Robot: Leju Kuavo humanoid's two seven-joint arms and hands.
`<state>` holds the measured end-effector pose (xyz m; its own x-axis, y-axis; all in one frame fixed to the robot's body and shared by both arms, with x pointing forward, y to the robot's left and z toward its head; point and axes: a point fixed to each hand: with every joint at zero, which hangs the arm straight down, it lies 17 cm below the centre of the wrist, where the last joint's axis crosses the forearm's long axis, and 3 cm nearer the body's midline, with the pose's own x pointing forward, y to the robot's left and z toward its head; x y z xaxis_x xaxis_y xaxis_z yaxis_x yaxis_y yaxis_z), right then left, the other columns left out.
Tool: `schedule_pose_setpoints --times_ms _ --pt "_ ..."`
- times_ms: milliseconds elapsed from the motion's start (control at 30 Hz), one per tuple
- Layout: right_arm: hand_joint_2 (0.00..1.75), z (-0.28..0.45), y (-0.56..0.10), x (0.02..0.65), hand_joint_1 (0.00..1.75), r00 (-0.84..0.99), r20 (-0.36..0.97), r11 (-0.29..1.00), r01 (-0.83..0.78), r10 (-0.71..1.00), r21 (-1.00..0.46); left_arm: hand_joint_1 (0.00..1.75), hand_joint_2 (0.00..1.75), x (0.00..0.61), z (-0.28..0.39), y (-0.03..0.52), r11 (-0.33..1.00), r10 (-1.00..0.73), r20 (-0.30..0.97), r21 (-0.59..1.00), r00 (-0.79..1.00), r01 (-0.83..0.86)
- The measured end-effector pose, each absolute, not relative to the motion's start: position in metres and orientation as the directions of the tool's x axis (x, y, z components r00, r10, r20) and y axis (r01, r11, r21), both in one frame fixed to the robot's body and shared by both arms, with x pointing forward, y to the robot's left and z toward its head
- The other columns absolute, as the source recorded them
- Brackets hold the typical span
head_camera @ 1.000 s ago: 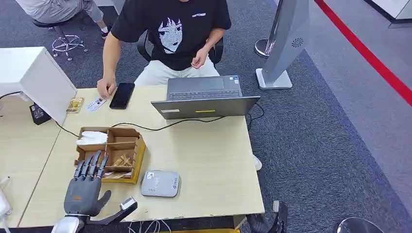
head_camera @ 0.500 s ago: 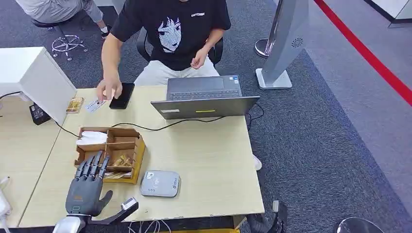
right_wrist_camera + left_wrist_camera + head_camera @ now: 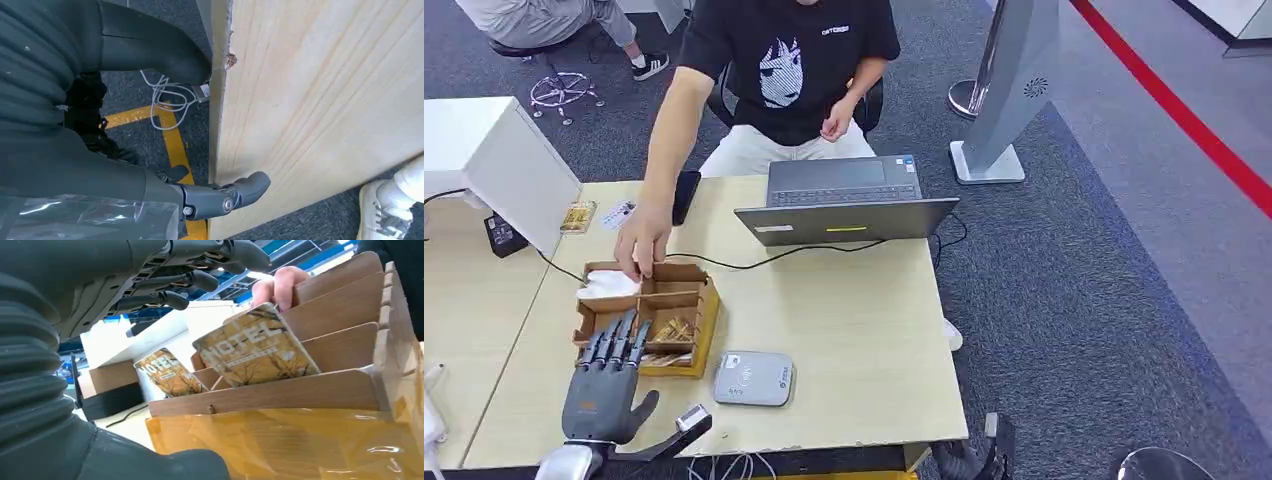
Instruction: Pass the card to the sensor for recognition and then transmit it.
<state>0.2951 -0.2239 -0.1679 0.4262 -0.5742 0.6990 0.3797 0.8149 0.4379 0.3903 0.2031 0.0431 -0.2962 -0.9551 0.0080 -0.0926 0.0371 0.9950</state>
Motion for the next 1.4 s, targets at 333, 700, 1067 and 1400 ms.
schedule_pose_setpoints --times_ms 333,700,1067,1400 --pt "1.75 -0.168 -0.224 0.295 0.0 0.425 0.699 0.814 0.381 -0.575 0.438 0.0 1.75 0.39 0.044 0.202 0.04 -0.955 0.01 0.995 -0.296 -0.094" --pt "1.75 -0.168 -0.224 0.295 0.0 0.425 0.699 0.814 0.381 -0.575 0.438 0.0 1.75 0.39 0.044 0.201 0.043 -0.955 0.013 0.995 -0.296 -0.094" --pt "1.75 -0.168 -0.224 0.295 0.0 0.425 0.699 0.814 0.382 -0.576 0.438 1.75 1.75 0.388 0.044 0.199 0.042 -0.953 0.016 0.996 -0.303 -0.081" --pt "1.75 -0.168 -0.224 0.294 0.0 0.423 0.7 0.813 0.382 -0.576 0.439 1.75 1.75 0.389 0.052 0.202 0.04 -0.954 0.008 0.994 -0.3 -0.101"
